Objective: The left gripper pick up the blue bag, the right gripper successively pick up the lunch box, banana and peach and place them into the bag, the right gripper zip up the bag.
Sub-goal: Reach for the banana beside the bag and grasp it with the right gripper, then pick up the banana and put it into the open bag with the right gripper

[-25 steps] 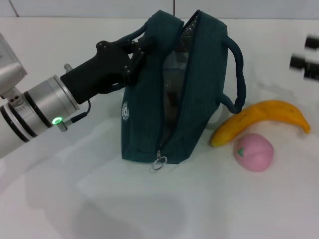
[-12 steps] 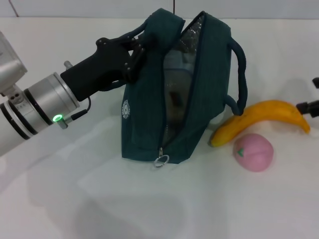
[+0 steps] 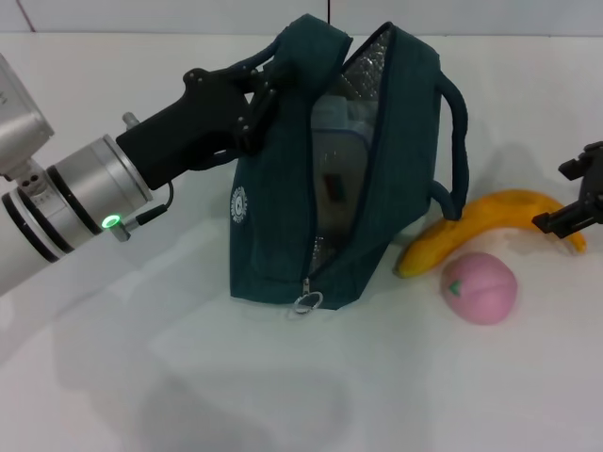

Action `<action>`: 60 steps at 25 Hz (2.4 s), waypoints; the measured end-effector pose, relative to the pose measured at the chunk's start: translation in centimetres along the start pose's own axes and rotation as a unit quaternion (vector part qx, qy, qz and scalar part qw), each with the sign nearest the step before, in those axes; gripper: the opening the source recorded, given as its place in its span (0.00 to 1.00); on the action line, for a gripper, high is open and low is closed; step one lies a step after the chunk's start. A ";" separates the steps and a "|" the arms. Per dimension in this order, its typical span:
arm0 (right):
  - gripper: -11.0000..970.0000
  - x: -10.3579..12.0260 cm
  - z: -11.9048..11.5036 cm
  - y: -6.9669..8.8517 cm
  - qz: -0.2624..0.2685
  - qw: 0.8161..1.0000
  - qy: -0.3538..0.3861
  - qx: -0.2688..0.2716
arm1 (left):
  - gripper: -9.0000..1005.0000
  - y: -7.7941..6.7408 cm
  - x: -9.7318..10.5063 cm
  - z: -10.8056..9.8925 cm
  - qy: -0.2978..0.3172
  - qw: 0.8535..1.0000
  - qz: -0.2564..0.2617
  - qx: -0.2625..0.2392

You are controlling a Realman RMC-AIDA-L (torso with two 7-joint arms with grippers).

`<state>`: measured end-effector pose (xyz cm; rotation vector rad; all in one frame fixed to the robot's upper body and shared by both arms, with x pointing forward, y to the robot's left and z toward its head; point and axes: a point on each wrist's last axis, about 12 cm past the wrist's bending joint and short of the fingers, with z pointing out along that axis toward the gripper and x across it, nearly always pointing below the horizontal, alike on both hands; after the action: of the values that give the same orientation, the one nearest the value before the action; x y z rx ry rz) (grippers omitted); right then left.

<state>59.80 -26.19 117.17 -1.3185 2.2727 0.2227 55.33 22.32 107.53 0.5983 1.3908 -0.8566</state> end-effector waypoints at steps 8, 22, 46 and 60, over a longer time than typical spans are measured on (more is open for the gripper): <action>0.88 -1.2 2.3 -0.7 0.000 1.000 0.025 -0.009 | 0.05 0.0 0.0 0.1 -0.001 1.000 0.000 0.001; 0.88 -2.3 4.7 -0.7 -0.019 0.999 0.045 -0.013 | 0.05 0.0 -0.1 0.2 -0.004 1.000 -0.002 -0.002; 0.51 -0.7 1.0 -2.7 0.038 0.998 -0.017 0.046 | 0.05 0.1 -0.2 -0.2 -0.006 1.000 0.001 -0.003; 0.49 2.4 -3.6 -3.1 0.096 0.979 -0.124 0.128 | 0.05 0.2 -0.2 -0.4 -0.005 1.000 0.001 -0.003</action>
<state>60.26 -31.03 119.36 -0.8886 2.1310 0.1448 55.22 22.81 107.65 0.5905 1.3821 -0.8531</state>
